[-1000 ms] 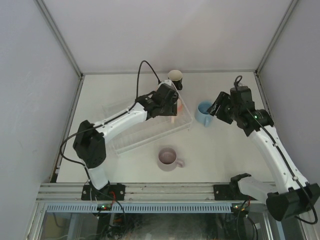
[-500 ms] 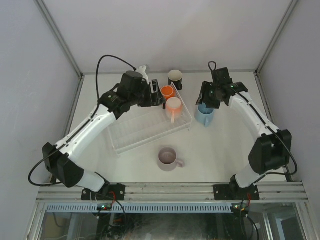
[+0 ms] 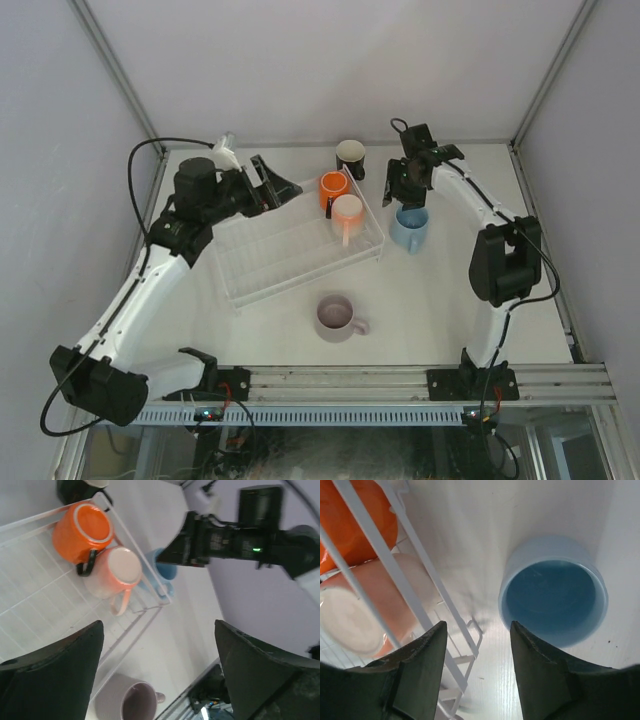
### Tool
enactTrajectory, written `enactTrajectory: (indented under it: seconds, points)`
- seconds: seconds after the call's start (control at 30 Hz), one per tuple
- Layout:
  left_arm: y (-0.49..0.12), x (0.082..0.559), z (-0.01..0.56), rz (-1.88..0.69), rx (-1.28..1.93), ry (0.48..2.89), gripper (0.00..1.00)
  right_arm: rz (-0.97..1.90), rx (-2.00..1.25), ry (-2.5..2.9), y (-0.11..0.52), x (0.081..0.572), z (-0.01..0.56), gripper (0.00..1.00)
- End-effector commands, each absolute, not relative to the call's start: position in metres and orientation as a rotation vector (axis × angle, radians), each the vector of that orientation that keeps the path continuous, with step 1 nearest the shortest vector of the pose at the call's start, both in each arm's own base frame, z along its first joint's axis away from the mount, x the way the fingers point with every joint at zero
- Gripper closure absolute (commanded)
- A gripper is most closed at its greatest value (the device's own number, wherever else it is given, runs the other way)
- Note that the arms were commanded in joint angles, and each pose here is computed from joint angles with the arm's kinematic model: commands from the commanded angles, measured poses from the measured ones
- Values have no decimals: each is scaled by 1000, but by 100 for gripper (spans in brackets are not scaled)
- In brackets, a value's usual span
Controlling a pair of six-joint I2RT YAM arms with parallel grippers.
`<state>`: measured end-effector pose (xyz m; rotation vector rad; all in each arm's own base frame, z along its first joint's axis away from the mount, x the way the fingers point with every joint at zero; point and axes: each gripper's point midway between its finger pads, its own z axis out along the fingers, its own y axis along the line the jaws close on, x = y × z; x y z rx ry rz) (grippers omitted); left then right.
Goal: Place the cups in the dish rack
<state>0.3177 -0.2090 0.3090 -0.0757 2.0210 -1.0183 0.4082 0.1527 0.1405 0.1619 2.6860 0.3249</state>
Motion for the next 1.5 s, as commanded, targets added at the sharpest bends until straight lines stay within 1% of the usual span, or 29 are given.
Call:
enactTrajectory:
  seconds: [0.0, 0.17, 0.27, 0.33, 0.47, 0.53, 0.6, 0.7, 0.87, 0.9, 1.03, 1.17, 1.3, 1.47]
  points:
    - [-206, 303, 360, -1160, -17, 1842, 1, 256, 110, 2717, 155, 415, 130, 47]
    - [-194, 304, 379, -1379, -94, 1712, 0, 220, 119, 2766, 156, 413, 112, 48]
    - [-181, 308, 384, -1464, -174, 1617, 0, 202, 111, 2782, 157, 413, 103, 48]
    - [-180, 308, 378, -1481, -182, 1637, 0, 198, 109, 2791, 158, 413, 98, 48]
    - [-183, 303, 375, -1420, -70, 1697, 0, 170, 103, 2805, 156, 414, 88, 54]
    - [-185, 299, 378, -1422, -25, 1696, 0, 161, 104, 2813, 155, 415, 82, 60]
    - [-189, 295, 382, -1460, 16, 1677, 0, 150, 101, 2821, 155, 416, 77, 63]
    - [-191, 294, 384, -1479, 35, 1672, 0, 126, 98, 2825, 152, 417, 73, 75]
    - [-191, 297, 379, -1474, 24, 1691, 0, 101, 97, 2819, 146, 418, 74, 100]
    - [-191, 298, 377, -1474, 19, 1696, 0, 101, 99, 2813, 144, 418, 76, 100]
    - [-197, 301, 371, -1475, 24, 1720, 0, 138, 125, 2766, 137, 417, 98, 100]
    - [-219, 300, 357, -1508, 58, 1775, 0, 240, 178, 2675, 130, 419, 142, 100]
    - [-238, 300, 347, -1529, 65, 1807, 0, 361, 206, 2551, 128, 418, 196, 100]
    - [-248, 311, 337, -1556, -29, 1815, 1, 526, 198, 2347, 136, 405, 281, 100]
